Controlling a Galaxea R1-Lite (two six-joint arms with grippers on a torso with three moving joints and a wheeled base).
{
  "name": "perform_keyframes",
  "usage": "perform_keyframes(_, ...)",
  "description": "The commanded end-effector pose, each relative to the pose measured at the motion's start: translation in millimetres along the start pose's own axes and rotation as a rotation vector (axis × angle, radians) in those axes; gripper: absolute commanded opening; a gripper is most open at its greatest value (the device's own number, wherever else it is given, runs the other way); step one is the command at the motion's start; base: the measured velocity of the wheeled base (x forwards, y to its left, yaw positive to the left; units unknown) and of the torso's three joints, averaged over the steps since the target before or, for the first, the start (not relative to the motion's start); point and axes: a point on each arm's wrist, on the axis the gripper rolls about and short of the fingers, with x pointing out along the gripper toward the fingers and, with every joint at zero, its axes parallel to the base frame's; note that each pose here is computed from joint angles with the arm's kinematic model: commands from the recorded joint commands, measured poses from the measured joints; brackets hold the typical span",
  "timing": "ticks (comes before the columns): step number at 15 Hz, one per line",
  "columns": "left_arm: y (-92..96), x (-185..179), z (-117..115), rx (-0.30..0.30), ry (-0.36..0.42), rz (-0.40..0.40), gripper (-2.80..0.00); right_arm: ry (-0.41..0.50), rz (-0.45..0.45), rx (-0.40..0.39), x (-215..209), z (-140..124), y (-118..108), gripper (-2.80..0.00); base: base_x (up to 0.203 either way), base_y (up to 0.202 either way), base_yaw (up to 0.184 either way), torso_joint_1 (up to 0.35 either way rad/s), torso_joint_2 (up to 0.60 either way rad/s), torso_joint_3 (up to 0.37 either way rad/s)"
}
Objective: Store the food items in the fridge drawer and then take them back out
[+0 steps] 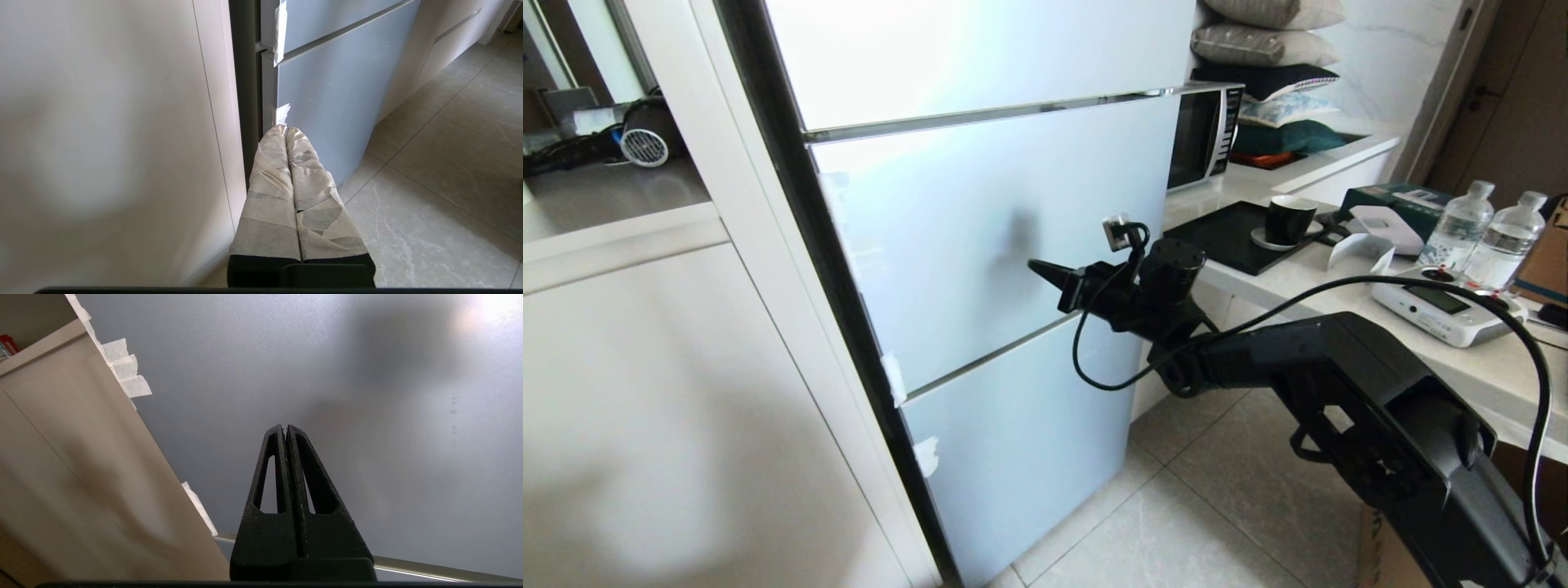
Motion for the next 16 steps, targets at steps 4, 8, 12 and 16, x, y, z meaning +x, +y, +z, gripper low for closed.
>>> perform_keyframes(4, 0.0, 0.1, 0.0, 0.0, 0.002, 0.0, -2.8, -0.04, 0.001, -0.028, -0.7, 6.8, 9.0, -2.8, 0.0, 0.0, 0.0, 0.0, 0.0, 0.0)
perform_keyframes(8, 0.0, 0.1, 0.0, 0.0, 0.002, 0.0, -2.8, -0.012, -0.038, -0.056, -38.1, 65.3, 60.4, -2.8, 0.0, 0.0, 0.0, 0.0, 0.0, 0.0)
perform_keyframes(12, 0.0, 0.1, 0.0, 0.0, 0.002, 0.0, -2.8, 0.001, -0.145, -0.217, -139.3, 142.2, 156.3, -2.8, 0.0, 0.0, 0.0, 0.0, 0.0, 0.0)
perform_keyframes(16, 0.0, 0.1, 0.0, 0.0, 0.002, 0.0, -2.8, 0.076, -0.504, -0.355, -289.4, 141.4, 230.0, -2.8, 0.0, 0.0, 0.0, 0.0, 0.0, 0.0)
